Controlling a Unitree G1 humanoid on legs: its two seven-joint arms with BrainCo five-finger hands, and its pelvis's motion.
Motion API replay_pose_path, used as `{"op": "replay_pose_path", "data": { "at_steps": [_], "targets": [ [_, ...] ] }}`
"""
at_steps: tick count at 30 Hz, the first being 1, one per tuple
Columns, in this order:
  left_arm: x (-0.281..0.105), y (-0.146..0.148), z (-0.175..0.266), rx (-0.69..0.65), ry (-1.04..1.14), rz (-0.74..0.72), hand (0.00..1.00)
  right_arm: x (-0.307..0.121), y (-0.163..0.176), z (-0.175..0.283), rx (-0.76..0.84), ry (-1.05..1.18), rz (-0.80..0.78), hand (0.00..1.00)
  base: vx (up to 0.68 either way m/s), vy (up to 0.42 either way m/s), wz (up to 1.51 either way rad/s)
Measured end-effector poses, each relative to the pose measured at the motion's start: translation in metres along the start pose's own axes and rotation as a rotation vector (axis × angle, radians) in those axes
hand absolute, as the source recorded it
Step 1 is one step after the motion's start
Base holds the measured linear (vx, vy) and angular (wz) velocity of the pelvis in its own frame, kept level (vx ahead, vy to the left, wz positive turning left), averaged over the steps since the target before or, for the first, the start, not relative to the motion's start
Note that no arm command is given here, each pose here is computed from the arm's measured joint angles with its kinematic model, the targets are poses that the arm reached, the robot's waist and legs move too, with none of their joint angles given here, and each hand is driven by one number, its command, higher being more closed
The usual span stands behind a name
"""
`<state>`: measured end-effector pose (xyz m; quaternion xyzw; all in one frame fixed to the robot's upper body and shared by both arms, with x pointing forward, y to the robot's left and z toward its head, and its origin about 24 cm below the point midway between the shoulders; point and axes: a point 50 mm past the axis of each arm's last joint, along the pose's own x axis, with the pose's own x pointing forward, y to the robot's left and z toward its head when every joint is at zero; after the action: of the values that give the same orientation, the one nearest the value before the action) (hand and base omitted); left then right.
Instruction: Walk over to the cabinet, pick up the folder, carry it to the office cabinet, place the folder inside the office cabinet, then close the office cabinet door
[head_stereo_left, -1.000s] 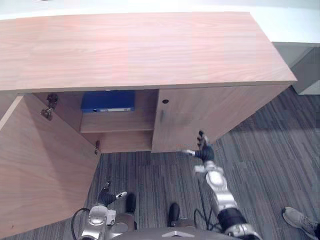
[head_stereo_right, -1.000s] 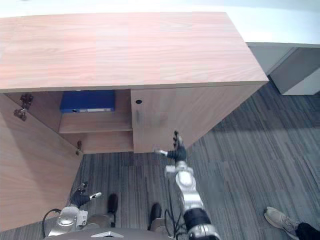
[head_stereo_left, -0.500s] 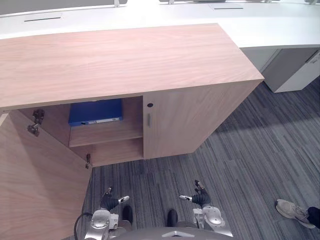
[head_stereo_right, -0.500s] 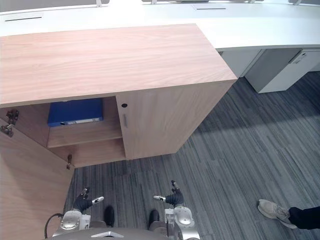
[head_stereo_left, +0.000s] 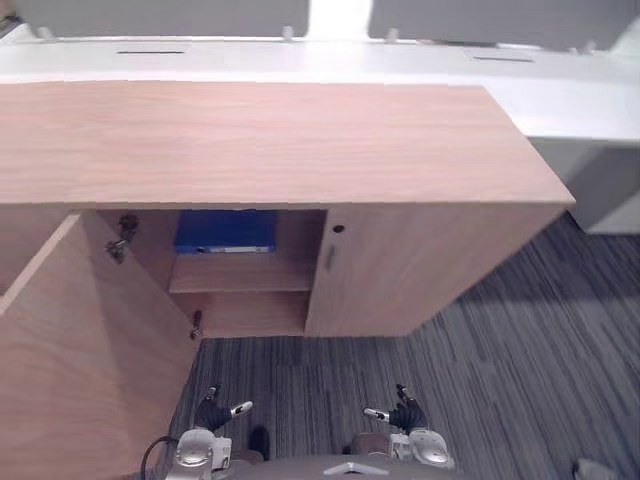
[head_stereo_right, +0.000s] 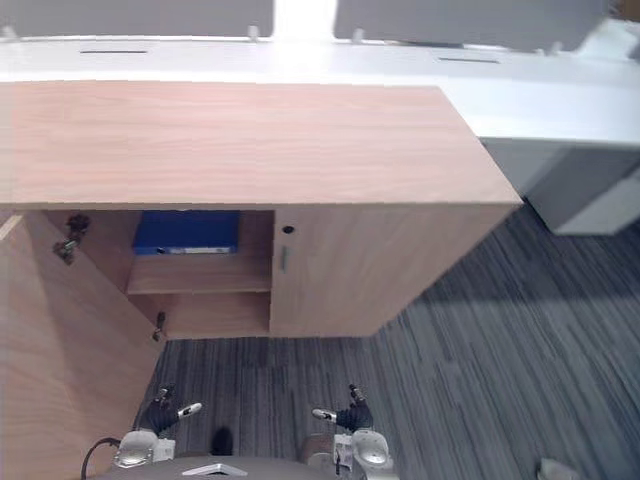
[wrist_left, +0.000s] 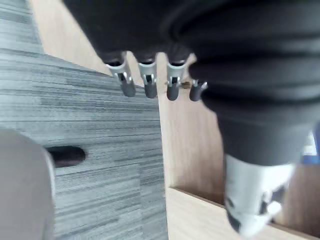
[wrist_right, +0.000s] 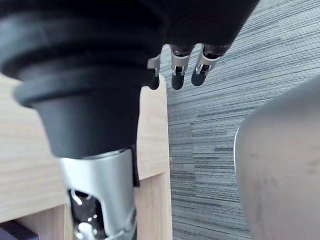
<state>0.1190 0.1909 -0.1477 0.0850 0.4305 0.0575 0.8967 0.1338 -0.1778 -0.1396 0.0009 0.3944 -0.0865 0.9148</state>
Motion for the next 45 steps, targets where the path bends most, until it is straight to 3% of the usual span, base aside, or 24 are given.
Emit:
{"op": "replay_pose_path", "data": {
  "at_steps": [3, 7, 13, 23, 28, 32, 38, 41, 45],
  "targets": [
    [0.0, 0.004, -0.002, -0.039, 0.013, 0.024, 0.0, -0.001, 0.0, -0.002, 0.01, 0.015, 0.005, 0.0, 0.03, -0.192, 0.86],
    [0.0, -0.013, 0.002, -0.098, 0.012, -0.006, 0.0, 0.004, -0.01, 0.007, 0.026, -0.011, -0.032, 0.0, -0.05, -0.143, 0.9],
    [0.003, -0.015, 0.01, -0.103, -0.011, -0.01, 0.0, 0.005, -0.026, 0.012, 0.028, -0.026, -0.093, 0.0, -0.06, 0.004, 0.73],
    [-0.001, 0.002, -0.004, -0.098, 0.029, 0.047, 0.0, 0.002, -0.013, 0.001, 0.071, 0.013, -0.077, 0.0, -0.07, 0.052, 0.37],
    [-0.002, 0.014, -0.008, -0.189, 0.042, 0.118, 0.0, 0.004, -0.013, 0.003, 0.069, 0.015, -0.08, 0.0, -0.01, -0.003, 0.06],
    [-0.003, 0.069, 0.001, -0.36, -0.015, 0.35, 0.0, 0.005, -0.014, 0.004, 0.071, 0.021, -0.094, 0.0, 0.03, -0.008, 0.0],
    [-0.021, 0.173, 0.046, -0.412, -0.245, 0.67, 0.0, 0.01, -0.016, 0.016, 0.065, -0.011, -0.099, 0.0, 0.09, -0.015, 0.0],
    [-0.033, 0.208, 0.067, -0.4, -0.329, 0.759, 0.0, 0.011, -0.019, 0.019, 0.019, -0.021, -0.092, 0.0, 0.13, -0.017, 0.0],
    [-0.046, 0.23, 0.101, -0.35, -0.468, 0.812, 0.0, 0.013, -0.02, 0.023, 0.006, -0.037, -0.088, 0.0, 0.1, -0.022, -0.01]
  ]
}}
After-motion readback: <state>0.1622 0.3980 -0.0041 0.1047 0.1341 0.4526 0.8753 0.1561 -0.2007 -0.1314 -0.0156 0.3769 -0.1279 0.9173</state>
